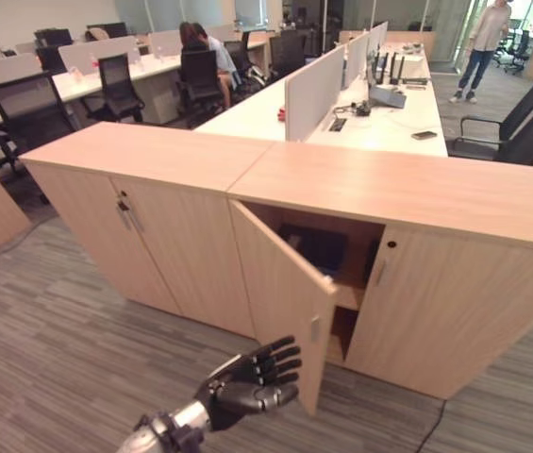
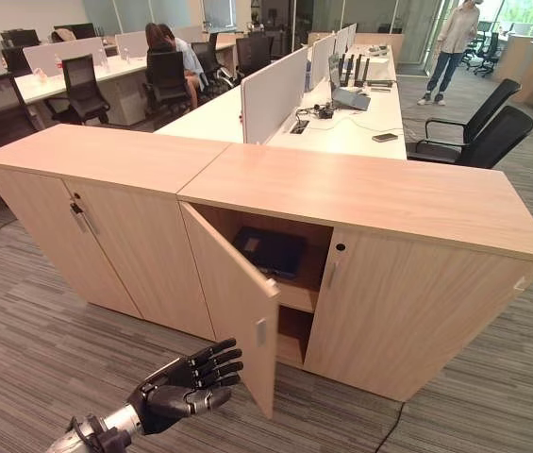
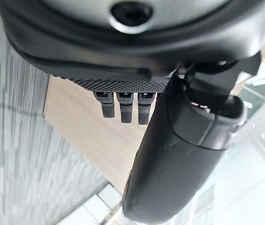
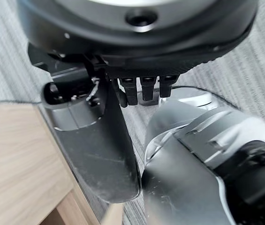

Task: Put the empty folder in the office cabinet

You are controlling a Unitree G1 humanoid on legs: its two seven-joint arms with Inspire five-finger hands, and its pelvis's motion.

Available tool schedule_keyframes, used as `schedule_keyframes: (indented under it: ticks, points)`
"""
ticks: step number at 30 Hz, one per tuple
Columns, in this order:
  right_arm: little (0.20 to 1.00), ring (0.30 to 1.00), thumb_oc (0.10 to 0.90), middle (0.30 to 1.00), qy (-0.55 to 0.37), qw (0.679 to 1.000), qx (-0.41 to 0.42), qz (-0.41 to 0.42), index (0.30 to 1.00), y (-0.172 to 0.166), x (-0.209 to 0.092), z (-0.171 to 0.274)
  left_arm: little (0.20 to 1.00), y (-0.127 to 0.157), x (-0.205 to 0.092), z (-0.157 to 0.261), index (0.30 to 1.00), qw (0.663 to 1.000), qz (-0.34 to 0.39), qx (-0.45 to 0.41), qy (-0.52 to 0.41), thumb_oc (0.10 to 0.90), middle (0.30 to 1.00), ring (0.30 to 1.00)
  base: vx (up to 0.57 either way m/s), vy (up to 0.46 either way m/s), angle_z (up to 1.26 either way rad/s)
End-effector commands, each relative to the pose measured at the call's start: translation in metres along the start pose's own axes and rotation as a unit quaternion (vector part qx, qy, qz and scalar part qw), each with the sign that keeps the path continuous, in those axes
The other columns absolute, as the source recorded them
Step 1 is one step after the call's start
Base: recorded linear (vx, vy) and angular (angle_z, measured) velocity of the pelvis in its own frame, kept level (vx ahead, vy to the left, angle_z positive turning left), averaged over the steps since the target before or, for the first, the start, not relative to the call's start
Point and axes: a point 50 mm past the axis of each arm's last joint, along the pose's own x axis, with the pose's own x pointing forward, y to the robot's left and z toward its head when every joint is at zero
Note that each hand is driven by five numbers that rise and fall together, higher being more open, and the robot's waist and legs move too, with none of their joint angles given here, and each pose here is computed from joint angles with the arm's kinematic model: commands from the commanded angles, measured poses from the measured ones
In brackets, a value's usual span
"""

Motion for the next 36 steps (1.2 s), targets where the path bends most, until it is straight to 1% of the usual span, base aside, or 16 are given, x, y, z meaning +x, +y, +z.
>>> schedule_keyframes:
  ticks: [1,2,5,7,9,10,11,15,17,18,20,23,25,28,30,36]
  points:
    - [0.9,0.9,0.8,0.9,-0.007,0.999,-0.011,0.029,0.9,0.024,0.004,0.009,0.9,-0.006,0.006,0.048,0.9,0.992,-0.032,0.002,-0.121,0.8,0.9,0.9,0.0,0.0,0.0]
    - [0.9,0.9,0.8,0.9,-0.005,0.999,-0.014,0.032,0.9,0.027,0.004,0.008,0.9,-0.002,0.007,0.035,0.9,0.993,-0.022,-0.029,-0.112,0.8,0.9,0.9,0.0,0.0,0.0]
    - [0.9,0.9,0.8,0.9,-0.007,0.999,-0.013,0.034,0.9,0.029,0.005,0.009,0.9,0.005,0.006,0.024,0.9,0.994,0.002,-0.035,-0.102,0.8,0.9,0.9,0.0,0.0,0.0]
    - [0.9,0.9,0.8,0.9,-0.006,0.999,-0.011,0.031,0.9,0.029,0.005,0.009,0.9,0.014,0.002,0.013,0.9,0.994,0.04,-0.029,-0.094,0.8,0.9,0.9,0.0,0.0,0.0]
    - [0.9,0.9,0.8,0.9,-0.007,1.0,-0.006,0.025,0.9,0.029,0.005,0.01,0.9,0.028,-0.003,-0.003,0.9,0.99,0.109,-0.032,-0.089,0.8,0.9,0.9,0.0,-0.018,-0.01]
    - [0.9,0.9,0.8,0.9,-0.008,1.0,0.005,0.023,0.9,0.03,0.005,0.009,0.9,0.041,-0.007,-0.017,0.9,0.981,0.174,-0.037,-0.082,0.8,0.9,0.9,-0.01,-0.046,-0.02]
    - [0.9,0.9,0.8,0.9,-0.011,1.0,0.006,0.023,0.9,0.032,0.005,0.011,0.9,0.047,-0.007,-0.028,0.9,0.975,0.205,-0.046,-0.072,0.8,0.9,0.9,-0.01,-0.05,-0.02]
    - [0.9,0.9,0.8,0.9,-0.026,0.998,0.04,0.034,0.9,0.045,0.007,0.014,0.9,0.087,-0.01,-0.081,0.9,0.918,0.389,-0.073,0.017,0.8,0.9,0.9,-0.02,-0.076,0.01]
    - [0.9,0.9,0.8,0.9,-0.035,0.998,0.044,0.039,0.9,0.05,0.007,0.018,0.9,0.097,-0.018,-0.101,0.9,0.885,0.453,-0.041,0.101,0.8,0.9,0.9,-0.01,-0.093,0.03]
    - [0.9,0.9,0.8,0.9,-0.041,0.998,0.038,0.041,0.9,0.054,0.007,0.02,0.9,0.097,-0.028,-0.117,0.9,0.867,0.472,-0.025,0.158,0.8,0.9,0.9,0.04,-0.097,0.06]
    - [0.9,0.9,0.8,0.9,-0.04,0.998,0.024,0.038,0.9,0.054,0.007,0.02,0.9,0.095,-0.048,-0.138,0.9,0.841,0.491,-0.017,0.228,0.8,0.9,0.9,0.08,-0.12,-0.13]
    - [0.9,0.9,0.8,0.9,-0.031,0.999,0.017,0.024,0.9,0.045,0.007,0.013,0.9,0.086,-0.065,-0.158,0.9,0.827,0.483,-0.005,0.289,0.8,0.9,0.9,0.1,-0.143,-0.13]
    - [0.9,0.9,0.8,0.9,-0.035,0.999,0.022,0.016,0.9,0.04,0.006,0.016,0.9,0.085,-0.072,-0.162,0.9,0.819,0.502,-0.054,0.274,0.8,0.9,0.9,0.06,-0.165,-0.15]
    - [0.9,0.9,0.8,0.9,-0.038,0.999,0.026,0.015,0.9,0.038,0.006,0.018,0.9,0.086,-0.081,-0.165,0.9,0.795,0.547,-0.133,0.228,0.8,0.9,0.9,0.03,-0.169,-0.13]
    - [0.9,0.9,0.8,0.9,-0.039,0.999,0.024,0.018,0.9,0.04,0.006,0.019,0.9,0.084,-0.078,-0.166,0.9,0.792,0.549,-0.155,0.216,0.8,0.9,0.9,0.05,-0.2,-0.05]
    - [0.9,0.9,0.8,0.9,-0.04,0.999,-0.008,0.026,0.9,0.045,0.006,0.022,0.9,0.086,-0.064,-0.158,0.9,0.815,0.524,-0.15,0.197,0.8,0.9,0.9,0.03,-0.16,-0.12]
